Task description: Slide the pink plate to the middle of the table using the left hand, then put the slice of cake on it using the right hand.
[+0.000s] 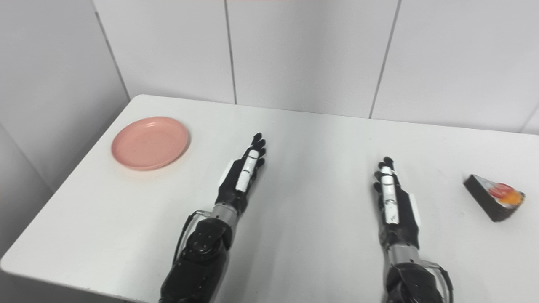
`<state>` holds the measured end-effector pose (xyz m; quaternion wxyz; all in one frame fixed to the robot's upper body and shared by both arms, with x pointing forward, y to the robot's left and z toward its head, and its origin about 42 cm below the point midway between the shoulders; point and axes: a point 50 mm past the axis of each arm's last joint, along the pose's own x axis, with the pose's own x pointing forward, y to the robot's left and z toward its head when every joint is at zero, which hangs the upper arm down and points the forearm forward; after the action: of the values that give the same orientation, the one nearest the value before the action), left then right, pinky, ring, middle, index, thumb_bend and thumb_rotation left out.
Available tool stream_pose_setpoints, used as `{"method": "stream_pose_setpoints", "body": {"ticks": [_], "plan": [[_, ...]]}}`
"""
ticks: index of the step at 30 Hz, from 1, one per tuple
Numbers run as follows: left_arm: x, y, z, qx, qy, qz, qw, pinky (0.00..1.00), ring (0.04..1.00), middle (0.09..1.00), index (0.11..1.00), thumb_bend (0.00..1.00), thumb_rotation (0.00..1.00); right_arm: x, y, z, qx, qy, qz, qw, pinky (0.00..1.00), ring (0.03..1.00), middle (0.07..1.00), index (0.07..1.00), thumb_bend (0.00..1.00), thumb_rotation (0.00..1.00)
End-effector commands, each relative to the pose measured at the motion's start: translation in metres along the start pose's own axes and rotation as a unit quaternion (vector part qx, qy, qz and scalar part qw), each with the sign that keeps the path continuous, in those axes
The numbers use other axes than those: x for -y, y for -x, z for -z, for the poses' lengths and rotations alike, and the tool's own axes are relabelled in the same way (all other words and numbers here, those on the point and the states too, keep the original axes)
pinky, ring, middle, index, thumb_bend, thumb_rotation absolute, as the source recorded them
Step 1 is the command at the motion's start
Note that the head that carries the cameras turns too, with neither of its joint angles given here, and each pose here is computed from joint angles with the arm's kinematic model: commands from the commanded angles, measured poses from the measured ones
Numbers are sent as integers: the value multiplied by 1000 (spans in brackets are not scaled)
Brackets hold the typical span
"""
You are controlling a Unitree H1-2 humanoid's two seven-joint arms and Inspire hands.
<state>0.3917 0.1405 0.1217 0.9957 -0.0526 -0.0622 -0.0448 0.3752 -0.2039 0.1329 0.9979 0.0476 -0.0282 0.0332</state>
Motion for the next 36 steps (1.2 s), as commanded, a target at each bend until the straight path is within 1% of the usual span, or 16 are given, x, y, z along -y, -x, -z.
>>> {"method": "stream_pose_setpoints", "body": {"ticks": [1, 3, 5, 6, 10, 13, 18, 20, 23, 24, 25, 26, 28, 31, 33, 36], "plan": [[-3, -14, -19, 49, -1, -12, 999, 1000, 1000, 1000, 1000, 567, 1000, 3, -6, -11, 36, -4, -2, 999, 989, 962, 964, 970, 603, 959], [-12, -20, -29, 65, 8, -22, 998, 1000, 1000, 1000, 1000, 591, 1000, 4, -8, -10, 36, -7, -4, 999, 996, 965, 966, 972, 619, 947], [-21, -25, -37, 75, 15, -33, 997, 1000, 1000, 1000, 1000, 585, 1000, 5, -10, -8, 38, -10, -5, 999, 998, 968, 969, 975, 624, 934], [-26, -27, -40, 78, 15, -38, 996, 1000, 1000, 1000, 1000, 609, 1000, 5, -11, -7, 39, -10, -5, 999, 996, 967, 967, 974, 633, 926], [-50, -38, -51, 104, -10, -95, 990, 970, 995, 1000, 1000, 617, 1000, 5, -12, -4, 41, -4, -7, 999, 988, 966, 969, 977, 637, 942], [-70, -47, -61, 113, -16, -119, 986, 984, 995, 988, 999, 635, 1000, 5, -12, -3, 42, -5, -12, 999, 999, 978, 977, 982, 632, 931], [-100, -53, -74, 126, -32, -161, 978, 950, 922, 923, 934, 644, 1000, 6, -11, -1, 42, 0, -13, 999, 1000, 974, 980, 985, 627, 961], [-113, -56, -79, 131, -28, -177, 975, 937, 902, 899, 908, 635, 1000, 7, -11, 0, 43, -2, -12, 999, 1000, 968, 975, 979, 625, 956], [-132, -59, -85, 135, -19, -197, 971, 935, 883, 875, 886, 666, 1000, 10, -11, 0, 44, -9, -8, 999, 1000, 967, 967, 970, 637, 924], [-139, -61, -88, 140, -19, -209, 968, 916, 870, 863, 873, 674, 1000, 11, -11, 0, 44, -10, -4, 999, 998, 961, 959, 962, 639, 907], [-146, -61, -92, 142, -22, -221, 965, 872, 843, 839, 847, 677, 1000, 12, -11, -1, 43, -11, -1, 999, 991, 954, 950, 953, 630, 891], [-153, -62, -94, 143, -27, -233, 962, 866, 840, 836, 843, 677, 1000, 12, -10, -2, 41, -8, 0, 999, 991, 953, 949, 953, 628, 890], [-164, -63, -99, 142, -29, -252, 957, 812, 811, 806, 814, 672, 1000, 13, -9, -3, 40, -5, 0, 999, 989, 949, 946, 950, 610, 899], [-177, -62, -103, 143, -31, -264, 953, 793, 789, 787, 798, 658, 1000, 15, -9, -3, 42, -7, -1, 999, 998, 951, 948, 952, 603, 896], [-189, -61, -107, 152, -34, -275, 949, 784, 774, 775, 788, 642, 1000, 16, -9, -2, 43, -5, -1, 999, 999, 953, 949, 954, 604, 893], [-207, -59, -108, 159, -44, -297, 941, 752, 754, 763, 772, 648, 1000, 18, -9, -1, 44, 1, -3, 999, 1000, 955, 950, 954, 608, 908]]}}
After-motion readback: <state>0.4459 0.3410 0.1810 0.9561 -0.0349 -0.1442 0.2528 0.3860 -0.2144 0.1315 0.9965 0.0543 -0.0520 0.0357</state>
